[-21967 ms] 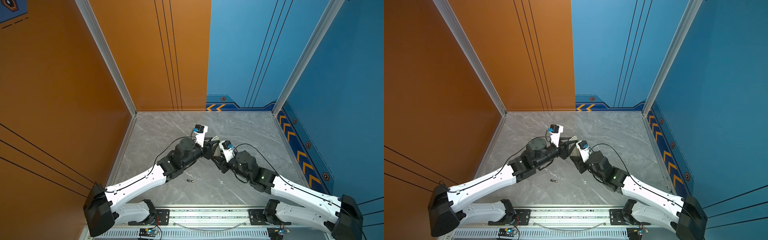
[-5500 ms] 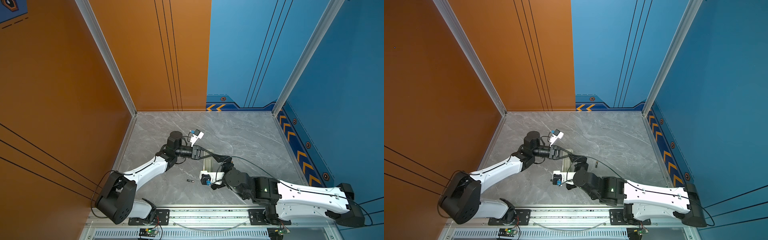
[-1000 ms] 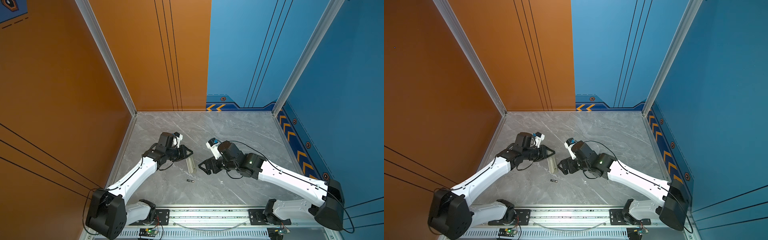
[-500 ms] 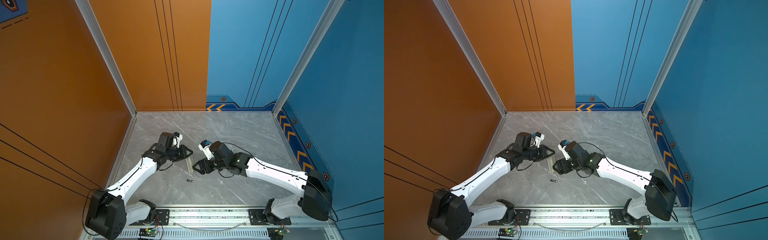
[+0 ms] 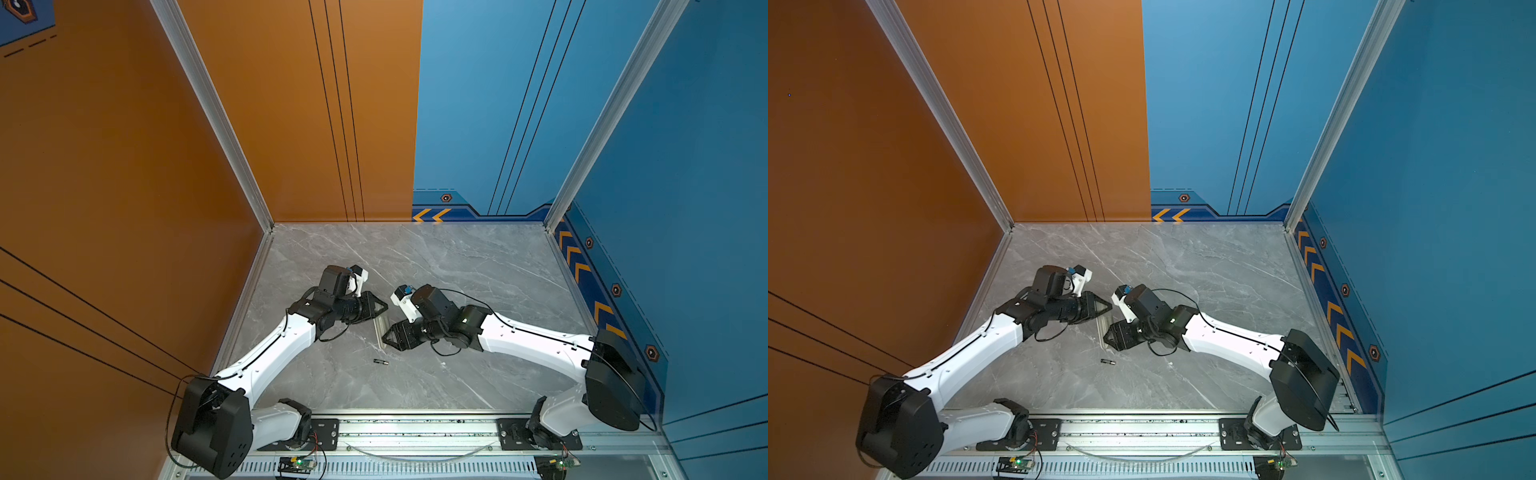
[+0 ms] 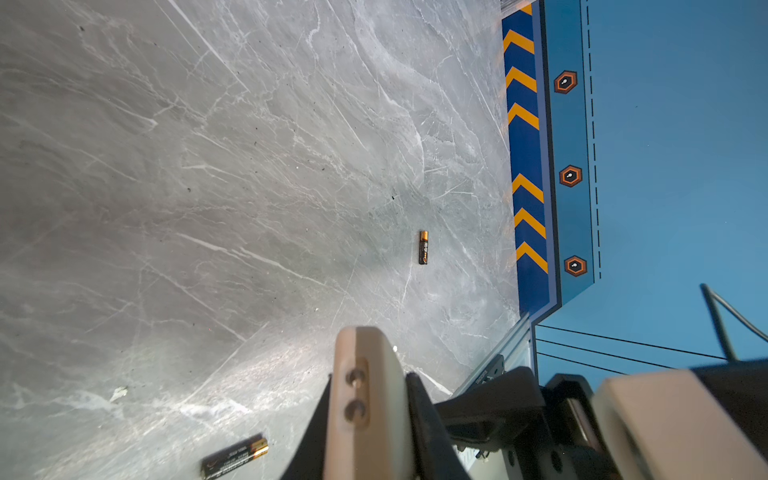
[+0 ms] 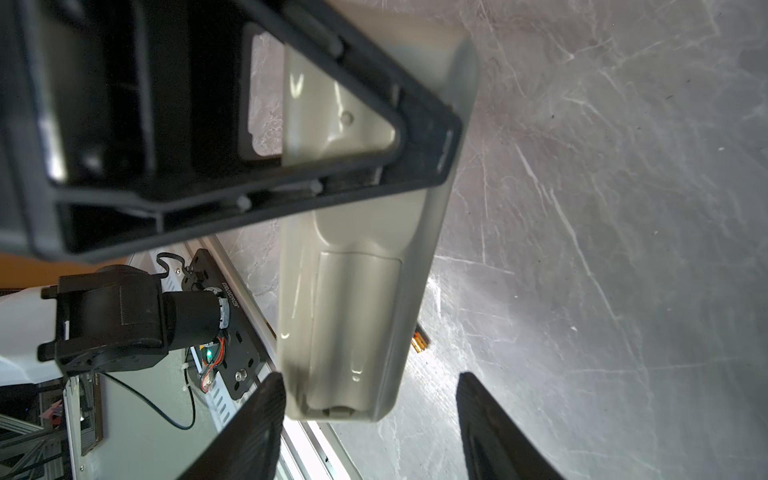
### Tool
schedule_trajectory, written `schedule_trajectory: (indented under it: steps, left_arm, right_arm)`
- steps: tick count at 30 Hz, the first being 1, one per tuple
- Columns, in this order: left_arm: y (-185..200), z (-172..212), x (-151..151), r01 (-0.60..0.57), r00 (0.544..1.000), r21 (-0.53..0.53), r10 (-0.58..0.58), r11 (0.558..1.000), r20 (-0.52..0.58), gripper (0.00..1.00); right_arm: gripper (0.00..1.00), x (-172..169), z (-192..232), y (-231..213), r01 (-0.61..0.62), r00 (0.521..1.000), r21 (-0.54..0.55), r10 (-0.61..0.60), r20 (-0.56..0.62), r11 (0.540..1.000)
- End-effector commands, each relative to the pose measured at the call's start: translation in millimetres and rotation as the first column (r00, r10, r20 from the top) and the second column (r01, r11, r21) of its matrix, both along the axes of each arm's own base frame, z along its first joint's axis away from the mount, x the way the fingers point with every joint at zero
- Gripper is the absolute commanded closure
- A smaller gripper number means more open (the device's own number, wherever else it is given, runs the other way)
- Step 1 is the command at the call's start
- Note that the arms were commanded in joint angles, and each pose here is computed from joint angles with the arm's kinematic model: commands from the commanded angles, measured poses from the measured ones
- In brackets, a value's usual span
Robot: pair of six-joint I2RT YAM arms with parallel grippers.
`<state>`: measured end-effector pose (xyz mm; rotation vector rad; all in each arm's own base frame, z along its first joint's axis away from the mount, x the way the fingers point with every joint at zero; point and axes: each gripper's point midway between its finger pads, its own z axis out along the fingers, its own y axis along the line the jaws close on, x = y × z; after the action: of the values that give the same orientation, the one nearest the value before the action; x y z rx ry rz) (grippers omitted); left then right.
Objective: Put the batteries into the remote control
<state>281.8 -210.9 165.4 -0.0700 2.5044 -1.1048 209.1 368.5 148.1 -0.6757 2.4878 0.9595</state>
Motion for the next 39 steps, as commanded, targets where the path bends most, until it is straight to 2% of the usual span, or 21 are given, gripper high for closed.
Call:
schedule_trajectory:
  steps: [1,17,33,39]
  left_arm:
    - [-2.6,5.8,4.6,0.013,0.999,0.020,-0.014,1.000,0.033,1.00]
    - [-5.4,3.6,5.4,0.028,0.999,0.030,-0.029,0.999,0.035,1.00]
    - [-5.6,3.7,5.7,0.034,0.999,0.035,-0.036,0.999,0.040,1.00]
    - [-5.6,4.2,5.8,0.035,0.998,0.035,-0.036,0.999,0.042,1.00]
  right_arm:
    - [0.37,5.3,12.1,8.2,0.004,1.000,0.046,-0.004,-0.001,0.999]
    - [0.49,4.4,5.5,14.3,-0.005,0.999,0.062,0.008,-0.043,0.998]
    - [0.66,4.4,3.7,14.1,-0.001,0.998,0.064,0.005,-0.057,0.998]
    - [0.68,4.2,2.8,14.4,0.000,0.998,0.063,0.004,-0.061,0.998]
